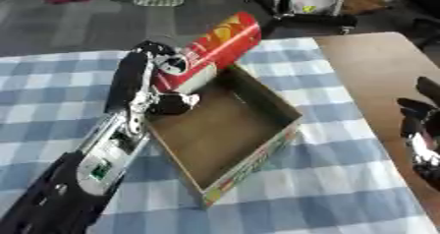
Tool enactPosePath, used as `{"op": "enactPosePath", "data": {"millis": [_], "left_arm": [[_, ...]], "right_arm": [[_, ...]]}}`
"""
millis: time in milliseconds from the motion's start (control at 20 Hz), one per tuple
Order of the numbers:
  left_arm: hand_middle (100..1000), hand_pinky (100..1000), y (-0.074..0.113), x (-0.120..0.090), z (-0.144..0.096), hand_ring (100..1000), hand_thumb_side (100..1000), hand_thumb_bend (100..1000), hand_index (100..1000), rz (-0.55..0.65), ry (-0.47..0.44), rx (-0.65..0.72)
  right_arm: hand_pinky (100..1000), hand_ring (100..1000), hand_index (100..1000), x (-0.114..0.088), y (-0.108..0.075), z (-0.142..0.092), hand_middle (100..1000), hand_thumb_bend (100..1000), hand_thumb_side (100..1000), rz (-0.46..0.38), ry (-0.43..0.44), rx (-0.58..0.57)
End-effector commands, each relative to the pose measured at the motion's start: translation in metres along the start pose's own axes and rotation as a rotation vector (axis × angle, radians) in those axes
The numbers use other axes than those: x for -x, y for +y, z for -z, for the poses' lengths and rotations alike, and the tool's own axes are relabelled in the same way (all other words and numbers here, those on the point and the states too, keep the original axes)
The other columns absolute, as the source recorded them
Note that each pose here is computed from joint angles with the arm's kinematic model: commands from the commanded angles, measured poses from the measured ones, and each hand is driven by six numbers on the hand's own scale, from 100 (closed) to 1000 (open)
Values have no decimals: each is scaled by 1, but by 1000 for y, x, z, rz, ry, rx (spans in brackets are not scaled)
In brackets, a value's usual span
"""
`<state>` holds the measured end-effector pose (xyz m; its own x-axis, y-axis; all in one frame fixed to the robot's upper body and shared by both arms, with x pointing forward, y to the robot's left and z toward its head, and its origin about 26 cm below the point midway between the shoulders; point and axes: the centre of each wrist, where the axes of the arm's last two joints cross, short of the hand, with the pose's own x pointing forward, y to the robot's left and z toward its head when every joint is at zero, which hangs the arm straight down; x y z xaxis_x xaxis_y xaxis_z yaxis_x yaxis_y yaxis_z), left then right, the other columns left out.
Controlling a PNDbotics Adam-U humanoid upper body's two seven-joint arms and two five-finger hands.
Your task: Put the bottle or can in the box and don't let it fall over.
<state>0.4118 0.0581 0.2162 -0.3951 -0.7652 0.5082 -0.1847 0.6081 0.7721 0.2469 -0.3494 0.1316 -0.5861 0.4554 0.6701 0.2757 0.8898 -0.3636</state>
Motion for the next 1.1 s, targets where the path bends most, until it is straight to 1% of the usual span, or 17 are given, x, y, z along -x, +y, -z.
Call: {"op": "enactPosePath", "data": {"millis": [50, 100, 150, 200, 300, 400, 450, 600, 700, 750, 800, 850, 900, 950, 1000, 1100], "left_arm": [[752, 445, 9, -10, 6, 470, 107, 622, 662, -2, -32, -31], [753, 448, 8, -10, 6, 473, 110, 627, 664, -3, -32, -28], [766, 496, 8, -10, 6, 509, 150, 675, 682, -5, -33, -23], [778, 529, 7, -10, 6, 536, 166, 696, 692, -3, -34, -18], [827, 639, 6, -8, 6, 645, 216, 736, 734, 14, -37, -6], [843, 688, 5, -7, 6, 687, 239, 755, 754, 50, -42, 12], [856, 726, 5, -7, 7, 709, 291, 782, 771, 68, -44, 15], [854, 727, 5, -6, 7, 704, 290, 781, 768, 104, -46, 9], [844, 709, 7, -6, 7, 682, 253, 754, 758, 104, -45, -1], [838, 697, 9, -6, 7, 664, 242, 708, 752, 95, -44, -8], [836, 692, 12, -6, 6, 655, 279, 662, 751, 83, -46, -19], [841, 691, 17, -7, 5, 654, 401, 560, 753, 69, -51, -36], [844, 694, 24, -9, 4, 657, 450, 514, 756, 55, -57, -60], [853, 703, 33, -10, 2, 667, 543, 418, 766, 45, -65, -86], [852, 703, 42, -11, -1, 666, 592, 360, 766, 35, -73, -112], [853, 704, 61, -11, -8, 667, 643, 288, 769, 8, -83, -158]], "right_arm": [[859, 853, 928, -6, -4, 7, 1000, 100, 491, -7, -32, -14], [859, 853, 928, -6, -5, 7, 1000, 100, 491, -6, -32, -14], [859, 853, 927, -6, -5, 7, 1000, 100, 491, -6, -33, -13], [859, 853, 927, -6, -5, 7, 1000, 100, 490, -6, -34, -13], [859, 853, 927, -7, -5, 7, 1000, 100, 490, -4, -37, -13], [859, 853, 927, -6, -6, 7, 1000, 100, 490, -4, -37, -12], [859, 853, 927, -6, -6, 7, 1000, 100, 491, -3, -37, -12], [859, 853, 927, -7, -6, 7, 1000, 100, 490, -1, -38, -11], [858, 853, 927, -6, -6, 7, 1000, 100, 490, -3, -35, -8], [858, 853, 927, -6, -7, 6, 1000, 100, 490, -5, -34, -5], [858, 853, 927, -6, -7, 5, 1000, 100, 490, -7, -32, -2], [858, 852, 927, -5, -8, 4, 1000, 100, 489, -9, -30, 0], [858, 852, 927, -5, -8, 3, 1000, 100, 489, -12, -29, 2], [858, 852, 926, -5, -9, 2, 1000, 100, 489, -16, -27, 3], [858, 852, 926, -4, -10, 1, 1000, 100, 488, -20, -25, 5], [858, 852, 926, -4, -11, -1, 1000, 100, 488, -27, -20, 10]]}}
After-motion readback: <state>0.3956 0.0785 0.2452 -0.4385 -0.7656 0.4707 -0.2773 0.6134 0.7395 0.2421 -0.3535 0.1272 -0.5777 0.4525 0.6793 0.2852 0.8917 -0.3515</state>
